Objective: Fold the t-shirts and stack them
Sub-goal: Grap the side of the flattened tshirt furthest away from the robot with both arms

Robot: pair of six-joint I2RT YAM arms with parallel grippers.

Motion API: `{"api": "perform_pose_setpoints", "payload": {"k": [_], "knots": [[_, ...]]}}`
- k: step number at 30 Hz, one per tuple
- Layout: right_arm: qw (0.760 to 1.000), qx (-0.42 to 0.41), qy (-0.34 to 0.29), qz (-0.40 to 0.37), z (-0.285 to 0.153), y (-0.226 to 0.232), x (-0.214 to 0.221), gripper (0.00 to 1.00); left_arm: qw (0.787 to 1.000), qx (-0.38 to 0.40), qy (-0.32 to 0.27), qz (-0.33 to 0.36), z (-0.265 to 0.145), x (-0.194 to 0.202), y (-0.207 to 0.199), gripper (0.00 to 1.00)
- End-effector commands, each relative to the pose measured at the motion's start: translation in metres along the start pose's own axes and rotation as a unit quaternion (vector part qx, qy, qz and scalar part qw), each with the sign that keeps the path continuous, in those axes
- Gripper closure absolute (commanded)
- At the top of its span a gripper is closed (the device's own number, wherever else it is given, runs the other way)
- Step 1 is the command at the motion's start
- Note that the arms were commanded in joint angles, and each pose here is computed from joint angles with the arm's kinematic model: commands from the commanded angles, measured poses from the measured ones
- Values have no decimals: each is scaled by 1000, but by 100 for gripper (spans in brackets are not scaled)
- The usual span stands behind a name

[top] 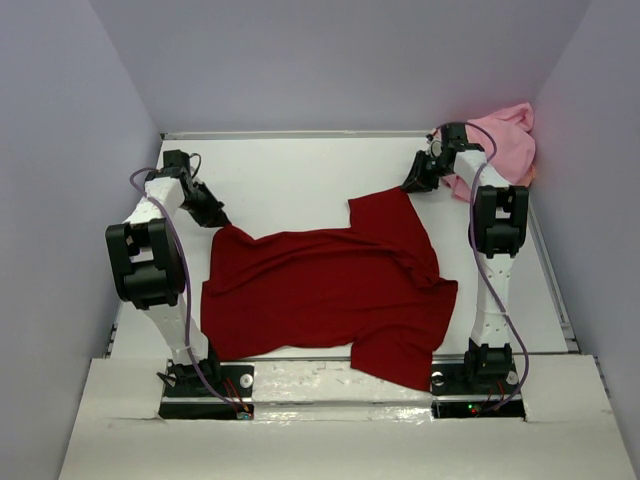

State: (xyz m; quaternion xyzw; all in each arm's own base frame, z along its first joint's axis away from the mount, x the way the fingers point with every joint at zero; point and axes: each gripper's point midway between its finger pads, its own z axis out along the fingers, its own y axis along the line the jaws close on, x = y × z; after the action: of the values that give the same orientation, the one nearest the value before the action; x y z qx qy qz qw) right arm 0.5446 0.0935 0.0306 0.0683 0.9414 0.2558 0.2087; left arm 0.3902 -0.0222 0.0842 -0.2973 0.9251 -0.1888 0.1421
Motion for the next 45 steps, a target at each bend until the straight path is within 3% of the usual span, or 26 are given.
{"api": "perform_pose_setpoints", "payload": {"k": [1, 8, 11, 16, 27, 45], "knots": [[998, 38, 49, 7, 11, -18, 28, 69, 1000, 11, -13, 11, -11, -13, -8, 100], [998, 19, 56, 1, 19, -4, 27, 70, 1000, 10, -12, 10, -10, -14, -6, 100], [998, 17, 61, 1, 23, 0, 29, 100, 1000, 9, -11, 9, -8, -15, -6, 100], [998, 7, 55, 7, 20, 8, 22, 100, 1000, 9, -13, 8, -7, -18, -6, 100], [999, -41, -26, -13, -14, 54, -40, 100, 1000, 15, -22, 6, 1, -33, -12, 100], [984, -151, -87, -32, -44, 111, -79, 100, 1000, 14, -23, 8, 16, -51, -16, 100]]}}
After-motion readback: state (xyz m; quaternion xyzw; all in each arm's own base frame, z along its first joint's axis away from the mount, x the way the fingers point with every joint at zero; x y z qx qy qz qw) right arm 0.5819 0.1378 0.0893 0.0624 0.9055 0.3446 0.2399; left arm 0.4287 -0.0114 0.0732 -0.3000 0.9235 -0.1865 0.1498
